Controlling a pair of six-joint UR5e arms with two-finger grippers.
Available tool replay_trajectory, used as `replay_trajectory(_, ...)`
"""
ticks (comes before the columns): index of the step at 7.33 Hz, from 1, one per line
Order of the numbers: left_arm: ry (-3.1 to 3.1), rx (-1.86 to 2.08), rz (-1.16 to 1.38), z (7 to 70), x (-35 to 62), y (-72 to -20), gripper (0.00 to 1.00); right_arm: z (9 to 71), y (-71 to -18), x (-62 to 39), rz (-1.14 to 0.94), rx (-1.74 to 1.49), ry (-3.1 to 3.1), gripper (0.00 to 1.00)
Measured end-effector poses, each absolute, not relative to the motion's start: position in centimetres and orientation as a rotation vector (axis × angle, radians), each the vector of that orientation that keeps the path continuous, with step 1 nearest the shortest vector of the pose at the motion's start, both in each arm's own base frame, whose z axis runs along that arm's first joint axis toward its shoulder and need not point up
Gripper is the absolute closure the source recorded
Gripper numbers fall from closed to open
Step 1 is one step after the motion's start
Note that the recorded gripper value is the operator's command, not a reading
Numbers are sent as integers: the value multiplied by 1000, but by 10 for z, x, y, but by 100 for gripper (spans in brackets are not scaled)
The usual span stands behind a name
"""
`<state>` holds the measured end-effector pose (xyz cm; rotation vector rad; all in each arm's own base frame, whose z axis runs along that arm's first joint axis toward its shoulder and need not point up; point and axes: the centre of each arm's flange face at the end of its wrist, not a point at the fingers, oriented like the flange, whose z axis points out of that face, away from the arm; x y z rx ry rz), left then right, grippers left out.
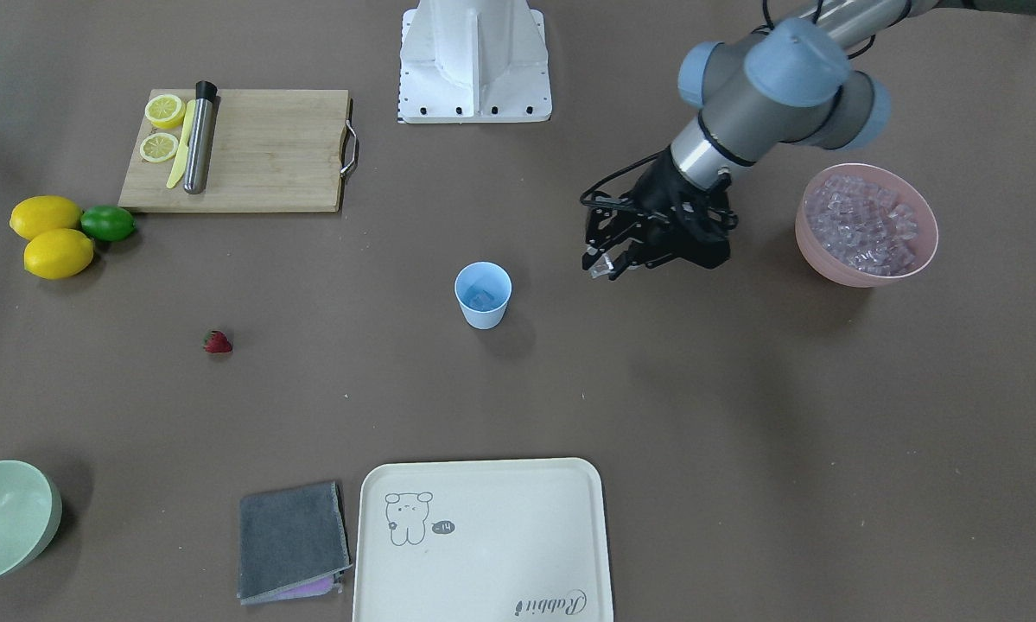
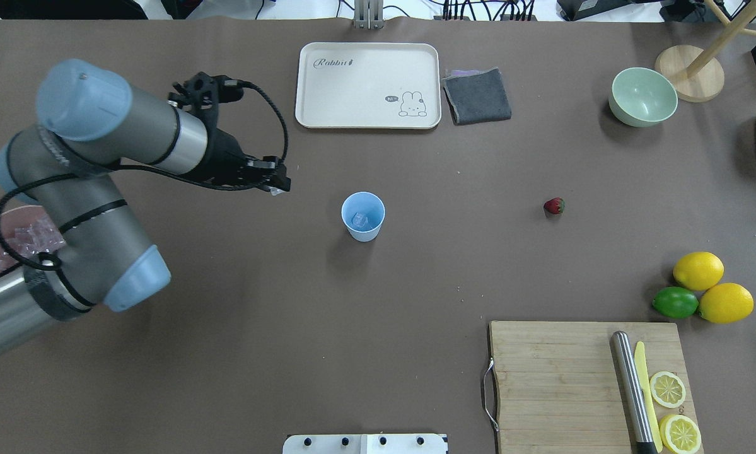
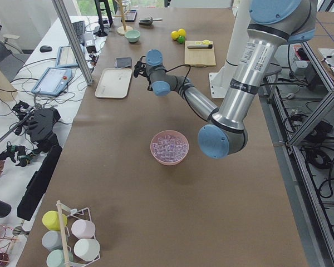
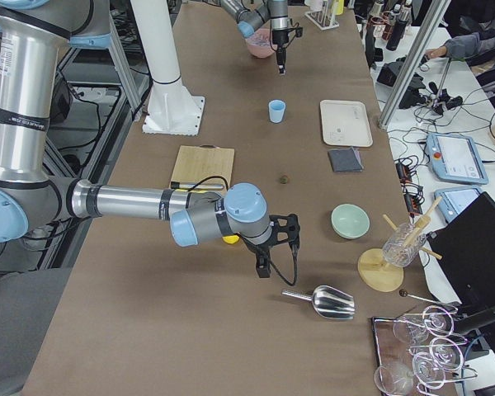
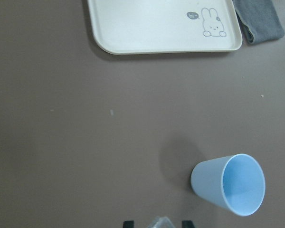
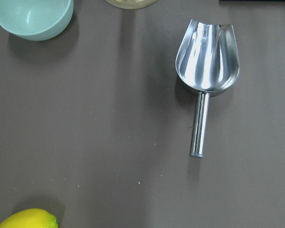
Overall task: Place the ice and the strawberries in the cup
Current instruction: 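Carry the ice cube with the left gripper over the light-blue cup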
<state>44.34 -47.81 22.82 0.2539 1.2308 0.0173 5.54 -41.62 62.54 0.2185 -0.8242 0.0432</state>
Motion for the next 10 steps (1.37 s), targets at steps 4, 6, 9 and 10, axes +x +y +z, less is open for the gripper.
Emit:
replay_trajectory(4, 1245, 257, -114, 191, 509, -460, 100, 625, -416, 55, 43, 219, -823, 0)
replay_trajectory(6, 1251, 253, -116, 187, 513, -457, 100, 626, -416, 55, 44, 217, -823, 0)
replay_trajectory(9, 1242, 278, -135, 182, 522, -460, 79, 626, -416, 55, 43, 215, -823, 0)
replay_trajectory(10, 1240, 286, -135, 183, 524, -460, 43, 626, -416, 54, 42, 215, -823, 0)
